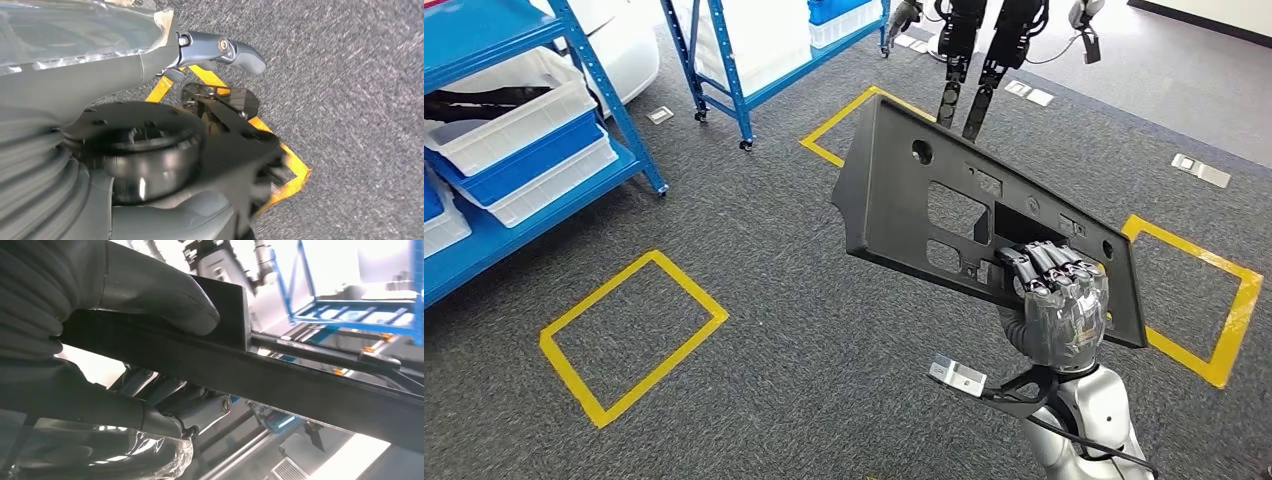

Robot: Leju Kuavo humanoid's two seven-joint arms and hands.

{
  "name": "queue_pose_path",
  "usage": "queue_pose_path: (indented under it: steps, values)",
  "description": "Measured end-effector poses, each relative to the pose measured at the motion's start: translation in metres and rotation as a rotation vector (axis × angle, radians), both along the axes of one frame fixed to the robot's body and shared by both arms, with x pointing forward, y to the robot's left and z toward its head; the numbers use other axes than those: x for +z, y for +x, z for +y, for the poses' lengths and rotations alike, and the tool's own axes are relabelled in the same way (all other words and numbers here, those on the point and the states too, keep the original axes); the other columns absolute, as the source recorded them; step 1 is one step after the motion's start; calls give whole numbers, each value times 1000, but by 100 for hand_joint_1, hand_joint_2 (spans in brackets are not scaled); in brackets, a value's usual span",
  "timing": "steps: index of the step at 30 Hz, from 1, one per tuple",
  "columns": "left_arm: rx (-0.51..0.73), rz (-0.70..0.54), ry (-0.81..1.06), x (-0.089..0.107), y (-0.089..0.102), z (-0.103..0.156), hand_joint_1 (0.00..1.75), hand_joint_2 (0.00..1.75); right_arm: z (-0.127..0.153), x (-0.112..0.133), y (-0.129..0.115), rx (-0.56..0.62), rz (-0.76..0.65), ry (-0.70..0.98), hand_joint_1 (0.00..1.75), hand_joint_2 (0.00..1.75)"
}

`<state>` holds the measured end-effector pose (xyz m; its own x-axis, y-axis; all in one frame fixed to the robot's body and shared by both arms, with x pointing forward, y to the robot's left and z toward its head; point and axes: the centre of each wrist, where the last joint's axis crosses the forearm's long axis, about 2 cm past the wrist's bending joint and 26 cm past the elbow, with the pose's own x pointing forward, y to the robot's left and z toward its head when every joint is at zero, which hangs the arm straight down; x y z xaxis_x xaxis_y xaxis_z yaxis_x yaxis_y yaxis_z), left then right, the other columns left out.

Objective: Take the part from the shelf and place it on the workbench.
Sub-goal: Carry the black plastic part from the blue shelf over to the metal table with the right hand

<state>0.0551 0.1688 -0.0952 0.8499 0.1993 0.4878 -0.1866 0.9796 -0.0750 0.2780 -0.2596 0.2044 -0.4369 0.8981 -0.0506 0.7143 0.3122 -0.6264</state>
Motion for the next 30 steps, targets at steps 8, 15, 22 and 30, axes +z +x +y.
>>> queue_pose_path:
  steps: [8,15,22,30]
  values:
    - [-6,8,-4,-2,-3,5,0,175,-32,-3,9,-131,-2,-157,175,175]
    - [-6,7,-15,-3,-5,8,0,175,-82,-6,20,-273,5,-329,175,175]
    - [-5,7,-16,-3,-5,10,0,175,-107,-12,23,-315,38,-410,175,175]
    - [-6,5,-14,-4,-5,12,0,175,-120,-12,27,-361,45,-446,175,175]
